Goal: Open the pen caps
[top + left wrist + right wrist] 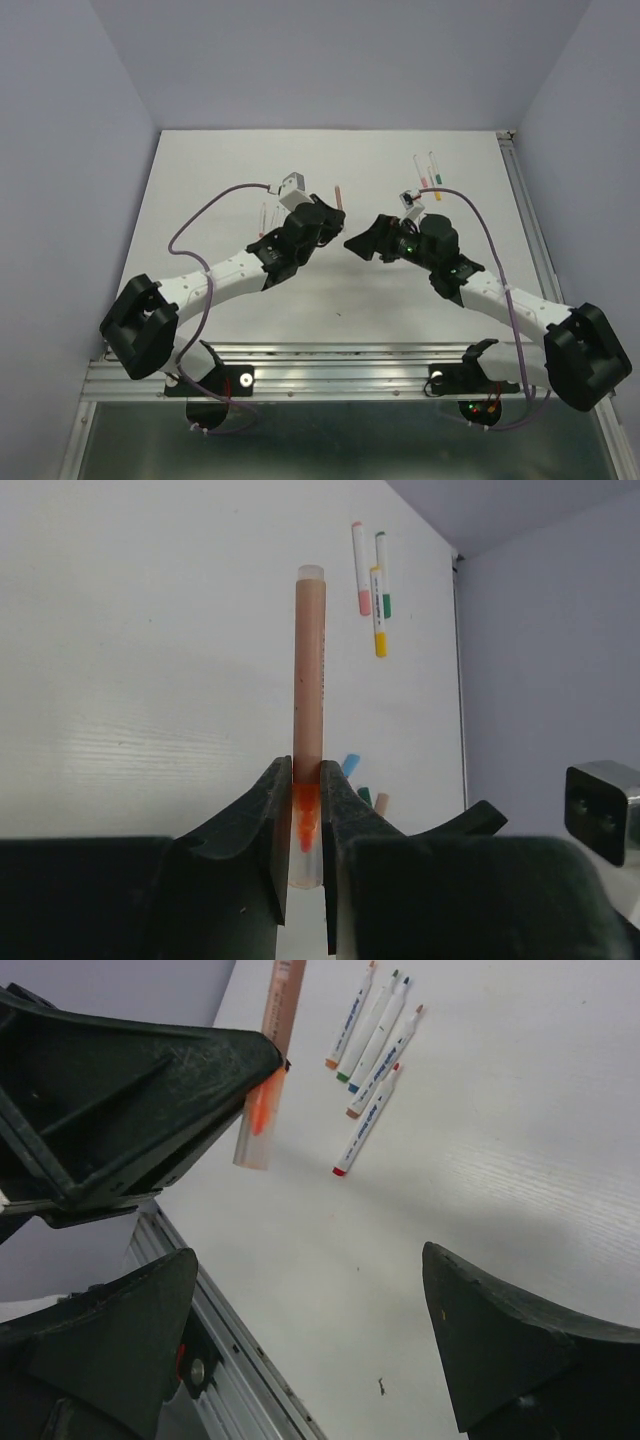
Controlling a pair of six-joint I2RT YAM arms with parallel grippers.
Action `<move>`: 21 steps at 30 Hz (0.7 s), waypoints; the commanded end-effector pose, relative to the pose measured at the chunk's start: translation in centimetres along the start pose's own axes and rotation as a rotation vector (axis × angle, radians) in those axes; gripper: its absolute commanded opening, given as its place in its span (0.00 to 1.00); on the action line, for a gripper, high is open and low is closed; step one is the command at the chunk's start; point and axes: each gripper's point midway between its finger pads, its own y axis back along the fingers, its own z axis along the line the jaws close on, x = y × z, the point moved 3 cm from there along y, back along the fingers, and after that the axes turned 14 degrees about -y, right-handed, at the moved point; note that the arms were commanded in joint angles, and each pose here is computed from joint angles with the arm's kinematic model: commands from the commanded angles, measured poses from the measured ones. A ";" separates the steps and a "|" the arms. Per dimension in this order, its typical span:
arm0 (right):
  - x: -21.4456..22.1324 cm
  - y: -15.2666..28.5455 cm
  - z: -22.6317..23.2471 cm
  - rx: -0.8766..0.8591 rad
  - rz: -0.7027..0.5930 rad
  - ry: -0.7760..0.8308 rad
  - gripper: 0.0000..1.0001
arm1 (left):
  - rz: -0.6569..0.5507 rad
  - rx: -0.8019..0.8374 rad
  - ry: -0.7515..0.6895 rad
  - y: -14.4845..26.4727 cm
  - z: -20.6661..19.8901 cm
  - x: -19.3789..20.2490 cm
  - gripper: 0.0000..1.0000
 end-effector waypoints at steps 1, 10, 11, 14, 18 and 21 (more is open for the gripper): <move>-1.2 -1.0 4.3 -0.143 0.001 0.050 0.98 | -0.133 -0.102 0.122 1.2 0.6 -2.8 0.00; -1.5 -2.0 6.0 -0.174 -0.007 0.066 0.84 | -0.151 -0.122 0.115 1.9 -0.4 -2.7 0.00; -1.4 -2.1 5.8 -0.168 -0.003 0.064 0.84 | -0.151 -0.122 0.113 2.0 -0.5 -2.6 0.00; -1.8 -2.5 6.2 -0.162 -0.004 0.054 0.77 | -0.149 -0.125 0.117 2.1 -0.7 -2.4 0.00; -2.1 -3.3 6.1 -0.132 -0.004 0.034 0.70 | -0.151 -0.130 0.127 2.4 -1.1 -2.3 0.00; -1.8 -3.8 6.0 -0.118 0.021 0.021 0.66 | -0.156 -0.132 0.129 2.5 -1.3 -2.3 0.00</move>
